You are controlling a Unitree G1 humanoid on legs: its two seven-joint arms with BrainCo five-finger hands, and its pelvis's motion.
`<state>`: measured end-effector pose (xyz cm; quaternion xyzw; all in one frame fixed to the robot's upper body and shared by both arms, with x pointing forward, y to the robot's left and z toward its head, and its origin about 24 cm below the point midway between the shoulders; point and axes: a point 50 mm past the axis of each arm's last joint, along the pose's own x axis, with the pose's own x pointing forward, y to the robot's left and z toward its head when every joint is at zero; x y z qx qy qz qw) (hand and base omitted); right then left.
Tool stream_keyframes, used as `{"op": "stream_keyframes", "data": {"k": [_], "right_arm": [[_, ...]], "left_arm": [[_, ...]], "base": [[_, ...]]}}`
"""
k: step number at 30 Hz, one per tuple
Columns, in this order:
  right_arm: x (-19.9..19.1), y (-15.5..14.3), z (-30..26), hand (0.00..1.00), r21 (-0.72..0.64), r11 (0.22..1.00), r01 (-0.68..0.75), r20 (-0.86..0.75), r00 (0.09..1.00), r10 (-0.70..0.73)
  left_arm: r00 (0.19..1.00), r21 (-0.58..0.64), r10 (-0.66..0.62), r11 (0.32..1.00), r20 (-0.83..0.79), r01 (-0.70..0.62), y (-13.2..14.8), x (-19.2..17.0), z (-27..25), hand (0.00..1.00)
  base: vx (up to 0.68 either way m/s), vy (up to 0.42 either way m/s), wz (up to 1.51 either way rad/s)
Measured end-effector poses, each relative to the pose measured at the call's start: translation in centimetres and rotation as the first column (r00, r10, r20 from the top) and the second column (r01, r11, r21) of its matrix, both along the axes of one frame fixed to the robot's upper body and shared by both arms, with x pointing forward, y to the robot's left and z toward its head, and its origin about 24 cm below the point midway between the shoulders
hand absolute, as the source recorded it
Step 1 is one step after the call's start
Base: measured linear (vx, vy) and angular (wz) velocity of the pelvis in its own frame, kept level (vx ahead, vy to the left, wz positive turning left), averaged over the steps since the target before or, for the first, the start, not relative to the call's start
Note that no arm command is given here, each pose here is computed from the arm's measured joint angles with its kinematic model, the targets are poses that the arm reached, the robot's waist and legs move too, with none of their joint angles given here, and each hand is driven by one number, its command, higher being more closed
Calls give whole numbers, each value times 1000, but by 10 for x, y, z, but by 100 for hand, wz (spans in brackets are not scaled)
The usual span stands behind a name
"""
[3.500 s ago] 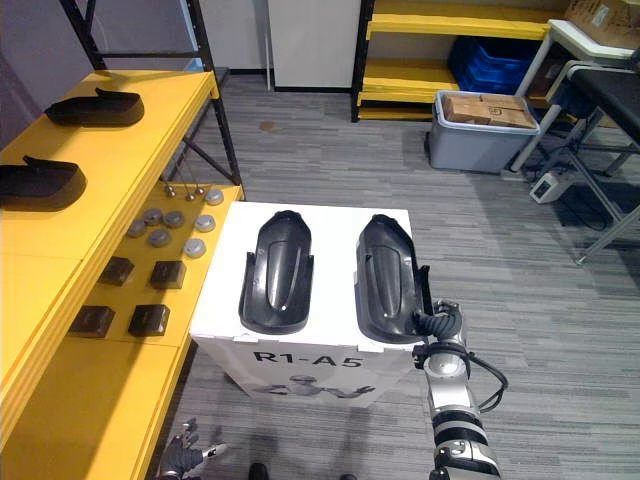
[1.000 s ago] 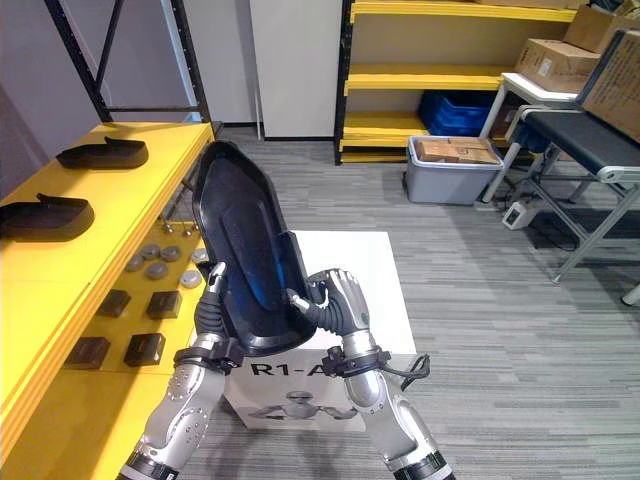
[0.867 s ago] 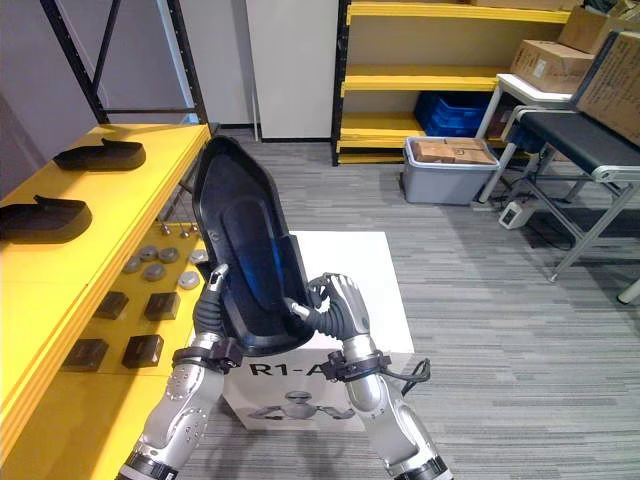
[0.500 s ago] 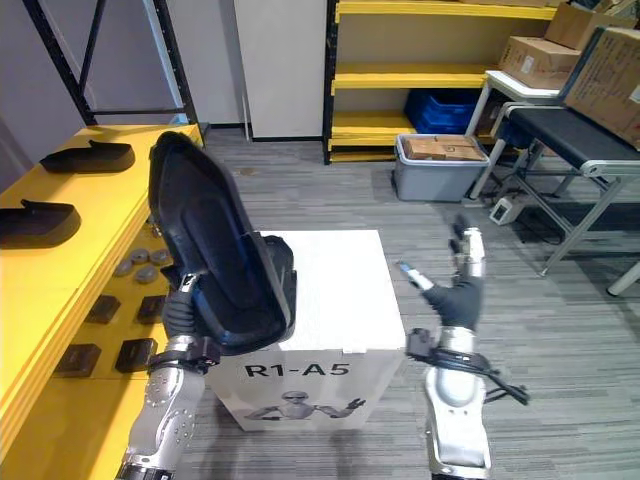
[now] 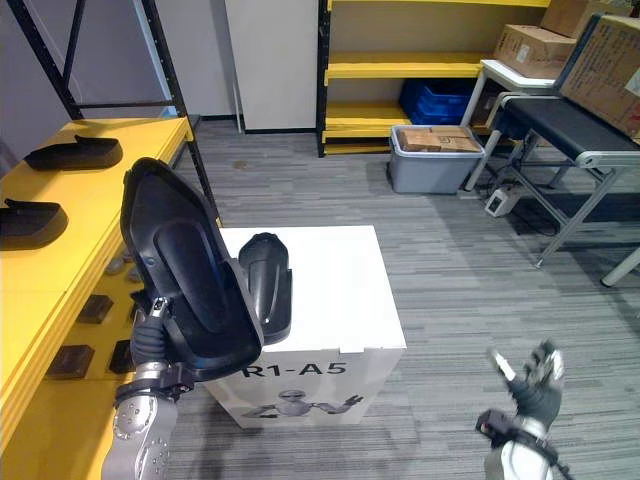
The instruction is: Walk over and take plastic housings, then place them on the shelf
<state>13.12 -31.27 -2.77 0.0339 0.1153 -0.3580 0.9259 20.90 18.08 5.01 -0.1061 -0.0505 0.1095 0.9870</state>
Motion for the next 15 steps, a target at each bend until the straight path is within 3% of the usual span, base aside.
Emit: {"op": "stream_keyframes", "data": {"k": [4, 8, 15], "right_arm": [[-32, 20, -48, 0, 136, 991, -11, -214, 976, 41], [-64, 61, -96, 0, 324, 946, -13, -399, 905, 149], [-66, 104, -115, 0, 418, 887, -197, -475, 785, 398]], "left_arm": [[1000, -17, 6, 1000, -12, -6, -1, -10, -3, 100], [999, -22, 15, 1000, -36, -16, 0, -18, -7, 100], [1000, -25, 15, 1000, -27, -16, -5, -22, -7, 100]], "base": [[0, 0, 0], [-33, 7, 6], [-33, -18, 26]]}}
